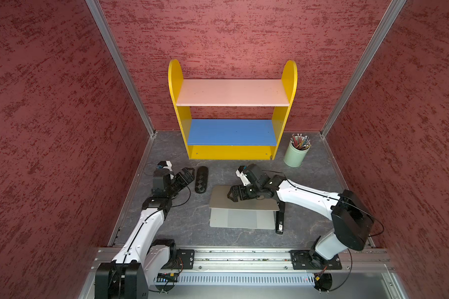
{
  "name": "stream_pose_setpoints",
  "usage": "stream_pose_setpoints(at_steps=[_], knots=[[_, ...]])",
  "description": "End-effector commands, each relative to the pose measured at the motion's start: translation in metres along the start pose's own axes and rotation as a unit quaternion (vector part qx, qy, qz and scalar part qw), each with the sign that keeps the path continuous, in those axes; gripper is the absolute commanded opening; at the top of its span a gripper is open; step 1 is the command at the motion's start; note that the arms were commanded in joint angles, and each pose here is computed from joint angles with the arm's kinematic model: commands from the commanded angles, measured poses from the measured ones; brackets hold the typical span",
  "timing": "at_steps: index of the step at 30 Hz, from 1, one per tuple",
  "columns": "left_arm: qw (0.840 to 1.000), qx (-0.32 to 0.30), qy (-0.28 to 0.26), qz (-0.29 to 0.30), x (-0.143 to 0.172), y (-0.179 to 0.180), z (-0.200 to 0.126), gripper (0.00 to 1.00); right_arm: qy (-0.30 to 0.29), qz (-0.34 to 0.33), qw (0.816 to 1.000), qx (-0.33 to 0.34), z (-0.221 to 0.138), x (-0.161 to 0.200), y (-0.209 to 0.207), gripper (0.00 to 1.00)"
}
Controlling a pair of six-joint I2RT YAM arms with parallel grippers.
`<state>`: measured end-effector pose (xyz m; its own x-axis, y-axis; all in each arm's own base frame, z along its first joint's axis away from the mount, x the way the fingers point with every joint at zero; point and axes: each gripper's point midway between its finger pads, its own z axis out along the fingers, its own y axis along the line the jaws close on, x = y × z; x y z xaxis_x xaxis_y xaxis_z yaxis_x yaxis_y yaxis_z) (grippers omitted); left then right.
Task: Close the laptop lid and set it aside
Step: Close the lid of the laptop.
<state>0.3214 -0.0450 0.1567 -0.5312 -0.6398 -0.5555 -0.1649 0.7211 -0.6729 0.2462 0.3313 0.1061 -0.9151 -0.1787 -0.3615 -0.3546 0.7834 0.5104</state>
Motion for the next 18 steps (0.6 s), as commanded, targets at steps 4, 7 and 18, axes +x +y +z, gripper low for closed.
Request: stream_pose_setpoints(at_steps=[4,7,18], knots=[[1.000,0.017,-0.008,0.011,-0.006,-0.011,-0.002,1.00,0.072,0.031,0.997,0.029,0.006,0.047,-0.018,0.98],[1.000,0.016,-0.008,0.011,-0.006,-0.011,-0.001,1.00,0.075,0.035,0.996,0.030,0.007,0.050,-0.020,0.98],[1.000,0.018,-0.008,0.012,-0.006,-0.012,-0.002,1.00,0.083,0.041,0.995,0.030,0.011,0.056,-0.023,0.99]])
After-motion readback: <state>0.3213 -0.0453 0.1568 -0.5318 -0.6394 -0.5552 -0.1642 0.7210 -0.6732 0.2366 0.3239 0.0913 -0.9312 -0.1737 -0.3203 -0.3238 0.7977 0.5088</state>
